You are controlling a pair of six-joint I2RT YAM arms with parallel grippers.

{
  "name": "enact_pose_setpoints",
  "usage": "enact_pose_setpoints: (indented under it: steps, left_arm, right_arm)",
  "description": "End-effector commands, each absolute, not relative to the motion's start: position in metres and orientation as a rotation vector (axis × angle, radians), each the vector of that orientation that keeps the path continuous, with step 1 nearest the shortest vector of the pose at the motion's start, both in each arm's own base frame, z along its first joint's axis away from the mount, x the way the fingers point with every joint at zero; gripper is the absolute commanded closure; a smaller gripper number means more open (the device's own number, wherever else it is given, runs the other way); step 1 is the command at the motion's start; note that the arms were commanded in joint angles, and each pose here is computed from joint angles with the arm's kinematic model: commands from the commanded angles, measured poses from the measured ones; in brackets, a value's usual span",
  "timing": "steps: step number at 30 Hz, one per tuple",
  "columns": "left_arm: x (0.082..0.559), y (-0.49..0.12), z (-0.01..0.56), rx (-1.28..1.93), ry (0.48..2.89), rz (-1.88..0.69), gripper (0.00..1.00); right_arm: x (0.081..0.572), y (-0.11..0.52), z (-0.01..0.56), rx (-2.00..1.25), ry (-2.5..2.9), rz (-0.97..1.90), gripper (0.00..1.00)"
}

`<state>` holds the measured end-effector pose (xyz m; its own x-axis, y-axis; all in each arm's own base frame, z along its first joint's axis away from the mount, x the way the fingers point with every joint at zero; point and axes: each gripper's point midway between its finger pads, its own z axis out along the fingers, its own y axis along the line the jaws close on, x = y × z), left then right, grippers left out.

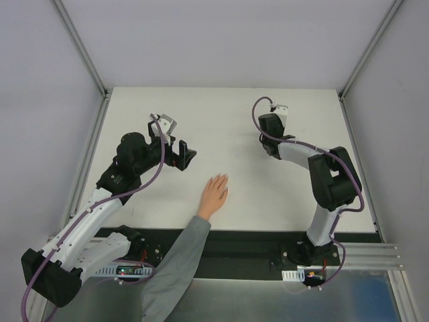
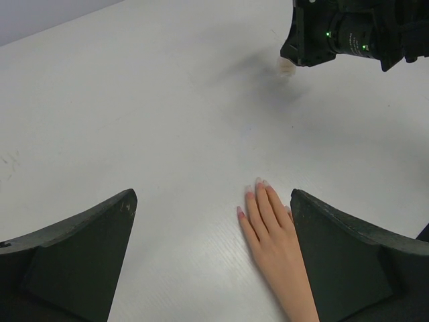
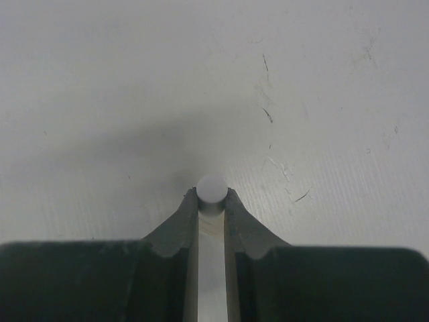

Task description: Paint the nails

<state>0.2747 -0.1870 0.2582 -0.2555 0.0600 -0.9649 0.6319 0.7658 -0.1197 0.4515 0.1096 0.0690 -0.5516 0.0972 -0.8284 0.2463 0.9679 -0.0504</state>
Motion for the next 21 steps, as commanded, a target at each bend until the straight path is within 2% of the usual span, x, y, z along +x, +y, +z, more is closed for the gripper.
enact_pose_setpoints:
  steps: [1, 21]
  left_arm:
    - [0.2801, -0.1799, 0.2719, 0.523, 1.700, -0.551, 0.03]
    - [0.2814, -0.1773, 0.2702, 0.531, 1.694, -0.526, 0.03]
  right_arm:
    - [0.4612, 0.1154, 0.0815, 0.261, 2.143, -0.171, 0.85]
    - [0.4623, 0.1187, 0.0792, 0.237, 2.162, -0.169, 0.61]
